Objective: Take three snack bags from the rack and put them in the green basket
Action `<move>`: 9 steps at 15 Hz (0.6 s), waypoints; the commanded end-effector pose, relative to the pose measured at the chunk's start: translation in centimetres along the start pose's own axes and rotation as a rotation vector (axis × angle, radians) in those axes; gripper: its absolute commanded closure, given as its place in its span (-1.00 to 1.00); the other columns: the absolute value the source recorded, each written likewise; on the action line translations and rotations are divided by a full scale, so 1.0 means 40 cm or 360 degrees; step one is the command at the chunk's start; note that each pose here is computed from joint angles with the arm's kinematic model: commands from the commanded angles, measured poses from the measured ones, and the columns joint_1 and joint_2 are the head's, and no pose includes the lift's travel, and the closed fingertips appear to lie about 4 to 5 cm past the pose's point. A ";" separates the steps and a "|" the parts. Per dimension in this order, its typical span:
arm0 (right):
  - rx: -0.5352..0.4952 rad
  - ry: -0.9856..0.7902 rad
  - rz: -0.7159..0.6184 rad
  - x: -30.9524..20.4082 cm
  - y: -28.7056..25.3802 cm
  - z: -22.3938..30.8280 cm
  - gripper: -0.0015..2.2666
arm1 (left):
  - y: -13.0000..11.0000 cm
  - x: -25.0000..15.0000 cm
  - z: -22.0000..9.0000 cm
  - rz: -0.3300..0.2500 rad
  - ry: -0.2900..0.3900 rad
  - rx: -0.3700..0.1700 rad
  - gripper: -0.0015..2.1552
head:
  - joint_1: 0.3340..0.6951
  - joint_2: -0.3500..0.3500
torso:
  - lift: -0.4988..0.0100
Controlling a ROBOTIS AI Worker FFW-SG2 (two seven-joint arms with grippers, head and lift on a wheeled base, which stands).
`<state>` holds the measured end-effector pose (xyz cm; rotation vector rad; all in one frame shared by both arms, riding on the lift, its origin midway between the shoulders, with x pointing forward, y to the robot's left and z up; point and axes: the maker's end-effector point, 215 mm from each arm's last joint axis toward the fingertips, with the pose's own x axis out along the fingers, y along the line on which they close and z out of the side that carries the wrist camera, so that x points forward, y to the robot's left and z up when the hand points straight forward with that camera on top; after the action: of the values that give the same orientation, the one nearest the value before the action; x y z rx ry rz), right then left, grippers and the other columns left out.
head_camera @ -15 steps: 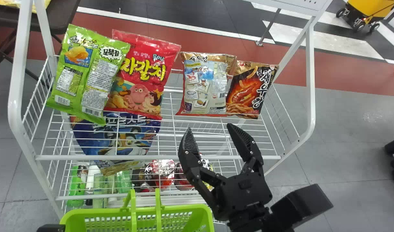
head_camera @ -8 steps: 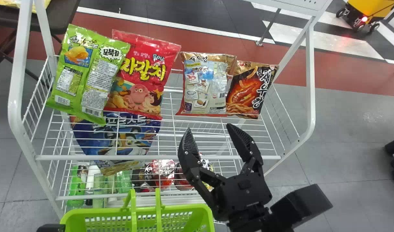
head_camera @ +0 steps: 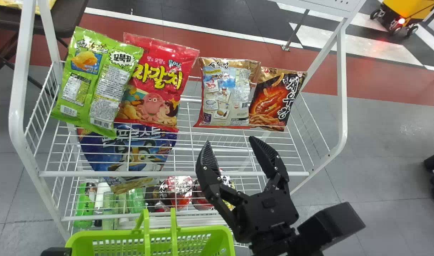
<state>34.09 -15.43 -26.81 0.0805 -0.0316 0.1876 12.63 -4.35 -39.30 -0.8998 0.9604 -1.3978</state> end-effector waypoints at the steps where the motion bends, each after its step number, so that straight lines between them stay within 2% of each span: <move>1: 0.0034 -0.0008 0.0049 0.025 0.007 -0.013 -0.86 | 0.003 0.001 -0.010 0.0008 0.0015 -0.0027 0.18 | 1.00 -1.00 | 0.93; 5: 0.0078 -0.0022 0.0144 0.118 0.020 -0.028 -0.87 | 0.004 -0.003 -0.022 0.0019 0.0047 -0.0070 0.18 | 1.00 -1.00 | 0.93; 9: 0.0139 0.0262 0.0290 0.265 0.069 -0.121 -0.86 | 0.000 -0.001 -0.031 0.0013 0.0052 -0.0087 0.18 | 1.00 -1.00 | 0.93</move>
<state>42.29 -11.58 -30.00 0.1457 0.0735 0.3495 11.61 -4.13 -39.82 -0.9122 1.0284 -1.3865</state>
